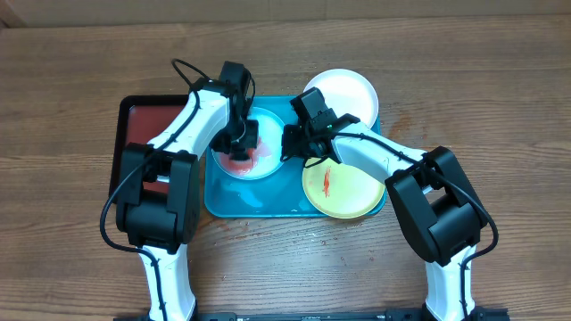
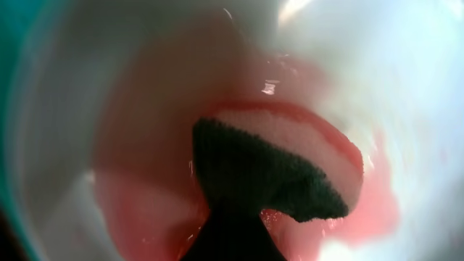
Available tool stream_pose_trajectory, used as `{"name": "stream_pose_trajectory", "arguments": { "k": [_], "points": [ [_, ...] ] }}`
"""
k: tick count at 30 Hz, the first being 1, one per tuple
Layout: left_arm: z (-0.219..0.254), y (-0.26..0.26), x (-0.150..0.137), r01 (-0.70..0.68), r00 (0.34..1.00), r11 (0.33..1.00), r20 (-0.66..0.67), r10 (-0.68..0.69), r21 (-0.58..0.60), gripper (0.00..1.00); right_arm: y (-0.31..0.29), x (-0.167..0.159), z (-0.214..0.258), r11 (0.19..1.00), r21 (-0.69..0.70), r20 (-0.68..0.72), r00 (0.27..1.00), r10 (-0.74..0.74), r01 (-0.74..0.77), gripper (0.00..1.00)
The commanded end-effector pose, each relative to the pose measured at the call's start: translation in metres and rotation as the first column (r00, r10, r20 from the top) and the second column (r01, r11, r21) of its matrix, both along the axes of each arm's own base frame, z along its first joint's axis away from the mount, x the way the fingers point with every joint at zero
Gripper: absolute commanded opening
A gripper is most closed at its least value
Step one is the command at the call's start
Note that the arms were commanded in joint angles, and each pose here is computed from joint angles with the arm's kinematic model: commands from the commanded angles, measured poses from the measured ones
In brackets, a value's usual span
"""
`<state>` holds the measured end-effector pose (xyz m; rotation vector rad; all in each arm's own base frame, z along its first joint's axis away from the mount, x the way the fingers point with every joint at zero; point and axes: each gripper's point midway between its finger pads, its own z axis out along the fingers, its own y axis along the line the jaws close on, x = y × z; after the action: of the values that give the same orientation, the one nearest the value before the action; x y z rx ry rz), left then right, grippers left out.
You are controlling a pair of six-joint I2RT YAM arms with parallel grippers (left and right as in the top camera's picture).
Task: Clean dirty plates on tray and stack at the side
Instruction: 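Scrub the light blue plate with the sponge in the left gripper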
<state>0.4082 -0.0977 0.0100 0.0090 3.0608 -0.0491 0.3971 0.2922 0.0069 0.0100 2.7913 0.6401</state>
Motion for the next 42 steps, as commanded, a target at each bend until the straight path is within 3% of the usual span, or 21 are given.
{"name": "stream_pose_trajectory", "arguments": {
  "k": [1,11,16,18,20,23,26,30,32,35,39,42],
  "points": [
    [-0.006,0.044,0.028,-0.193,0.976,0.966,0.13,0.172,0.171,0.04,-0.004,-0.007,-0.015,0.999,-0.031,-0.032,0.999,0.016,-0.017,0.04],
    [0.001,0.055,0.044,-0.292,0.942,0.934,0.23,0.244,0.205,0.04,-0.004,-0.006,-0.015,0.999,-0.029,-0.028,0.999,0.016,-0.017,0.04],
    [-0.007,0.04,0.02,-0.188,0.98,0.965,0.101,0.172,0.181,0.04,-0.003,-0.005,-0.015,0.999,-0.027,-0.026,1.0,0.016,-0.017,0.04],
    [-0.011,0.019,0.002,-0.066,0.998,0.994,-0.002,0.067,0.091,0.04,-0.003,-0.006,-0.015,0.999,-0.028,-0.027,1.0,0.016,-0.017,0.04],
    [-0.011,-0.01,-0.014,0.079,0.994,0.994,-0.074,-0.084,-0.071,0.04,-0.003,-0.005,-0.015,0.999,-0.027,-0.027,1.0,0.016,-0.017,0.04],
    [0.002,-0.06,-0.031,0.297,0.942,0.881,-0.039,-0.333,-0.367,0.04,-0.003,-0.006,-0.015,0.999,-0.027,-0.027,0.999,0.016,-0.017,0.04],
    [0.009,-0.075,-0.024,0.337,0.932,0.833,0.028,-0.362,-0.438,0.04,-0.003,-0.006,-0.015,0.999,-0.027,-0.028,0.999,0.016,-0.017,0.04],
    [0.005,-0.069,0.005,0.315,0.949,0.879,0.104,-0.297,-0.358,0.04,-0.004,-0.006,-0.015,0.999,-0.029,-0.03,0.999,0.016,-0.017,0.04],
    [0.001,-0.054,0.023,0.262,0.963,0.93,0.135,-0.233,-0.257,0.04,-0.004,-0.006,-0.015,0.999,-0.029,-0.03,0.999,0.016,-0.017,0.04],
    [-0.004,-0.01,0.044,0.049,0.986,0.998,0.164,-0.044,-0.026,0.04,-0.004,-0.006,-0.015,0.999,-0.029,-0.03,0.999,0.016,-0.017,0.04],
    [0.001,0.045,0.042,-0.244,0.955,0.946,0.223,0.195,0.214,0.04,-0.003,-0.006,-0.015,0.999,-0.028,-0.028,0.999,0.016,-0.017,0.04],
    [0.002,0.054,0.031,-0.289,0.95,0.922,0.199,0.242,0.259,0.04,-0.003,-0.005,-0.014,1.0,-0.025,-0.023,1.0,0.016,-0.016,0.04]
  ]
}}
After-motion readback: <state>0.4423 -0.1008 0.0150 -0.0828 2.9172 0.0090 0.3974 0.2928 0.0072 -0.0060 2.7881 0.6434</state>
